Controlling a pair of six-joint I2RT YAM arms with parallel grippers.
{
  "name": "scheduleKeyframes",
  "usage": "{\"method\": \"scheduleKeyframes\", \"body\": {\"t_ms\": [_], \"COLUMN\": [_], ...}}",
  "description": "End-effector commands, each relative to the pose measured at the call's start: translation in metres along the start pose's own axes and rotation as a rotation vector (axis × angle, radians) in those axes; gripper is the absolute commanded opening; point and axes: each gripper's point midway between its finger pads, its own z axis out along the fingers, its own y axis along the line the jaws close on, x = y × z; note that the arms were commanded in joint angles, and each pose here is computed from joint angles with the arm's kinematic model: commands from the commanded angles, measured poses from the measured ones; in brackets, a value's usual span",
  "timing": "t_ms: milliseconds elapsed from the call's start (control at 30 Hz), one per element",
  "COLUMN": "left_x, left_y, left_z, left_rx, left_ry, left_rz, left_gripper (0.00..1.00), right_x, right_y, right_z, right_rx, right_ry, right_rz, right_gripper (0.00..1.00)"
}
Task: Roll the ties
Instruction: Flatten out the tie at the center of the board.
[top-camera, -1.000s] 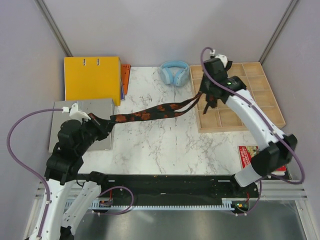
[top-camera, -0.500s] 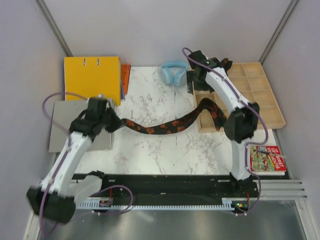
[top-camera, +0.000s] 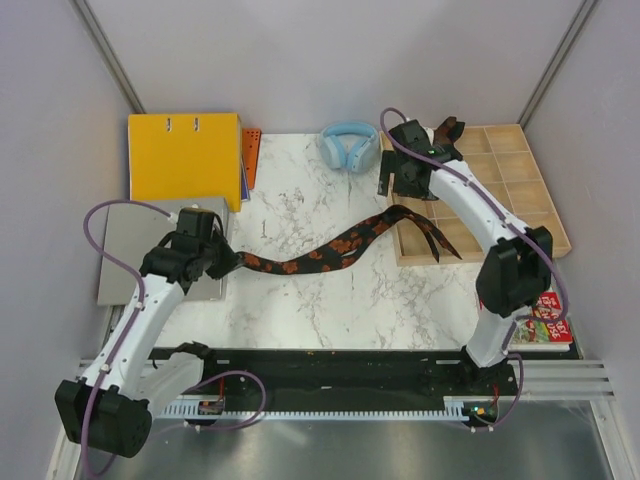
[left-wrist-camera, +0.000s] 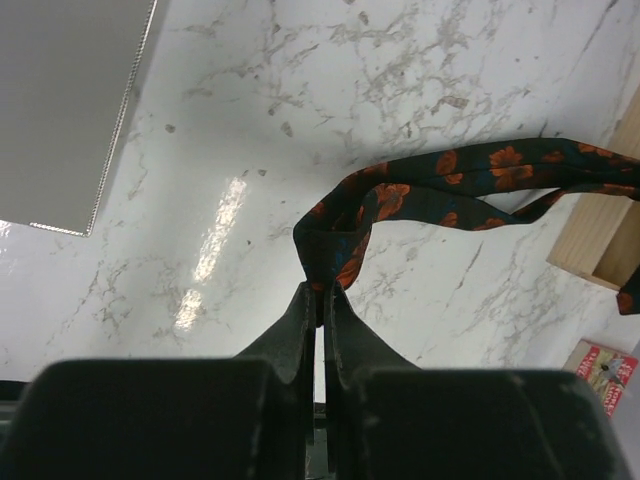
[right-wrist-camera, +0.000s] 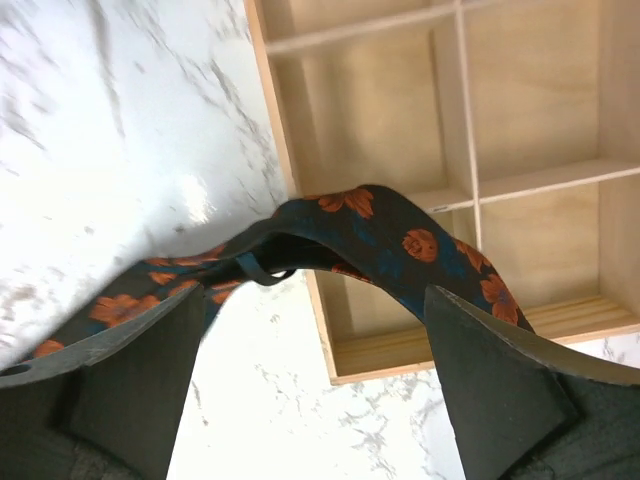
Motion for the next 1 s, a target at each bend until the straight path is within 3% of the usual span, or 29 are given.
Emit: {"method": "scheduleKeyframes", "body": {"t_ms": [0,100,167,200,233,333,500,733,833,967], "left_x": [-0.002,0.002,0.002,0.003,0.004,0.004,0.006,0.01,0.01,0.009], "left_y": [0.016,0.024,0.025,0.026,0.027,0.032,0.037,0.04,0.041,0.037], "left_z": [0.001,0.0,-0.002,-0.002,-0.002,-0.002,0.0,-0.001,0.0,-0.001], "left_rx": [-0.044,-0.052,-0.044,-0.044,-0.044,-0.052,-0.062,-0.058,-0.059,-0.046], "left_ry": [-0.053,-0.068,-0.08,-0.08,-0.083,-0.097,-0.105,-0.105,-0.105,-0.099], "left_rz": [-0.02,-0.025,-0.03,-0.027,-0.027,-0.03,-0.027,-0.022,-0.02,-0.015], "left_gripper": [0.02,0.02,0.02,0.02,0.02,0.02,0.02,0.02,0.02,0.02], "right_x": [-0.043,-0.026,0.002,0.012,0.016,0.05,0.075,0.053,0.026,-0.056], "right_y": [0.0,-0.006,-0.016,-0.019,-0.021,-0.02,-0.023,-0.035,-0.04,-0.042], "right_z": [-0.034,-0.041,-0.036,-0.034,-0.044,-0.026,0.005,0.036,0.053,0.066], "right_rx": [-0.076,-0.093,-0.089,-0.096,-0.131,-0.173,-0.117,0.004,0.038,0.058], "right_ry": [-0.24,-0.237,-0.221,-0.223,-0.249,-0.216,-0.139,-0.127,-0.126,-0.174], "right_rz": [0.144,0.187,0.237,0.256,0.305,0.336,0.312,0.282,0.279,0.316], "right_gripper": [0.98,0.95,0.84,0.77,0.62,0.42,0.41,0.45,0.45,0.45]}}
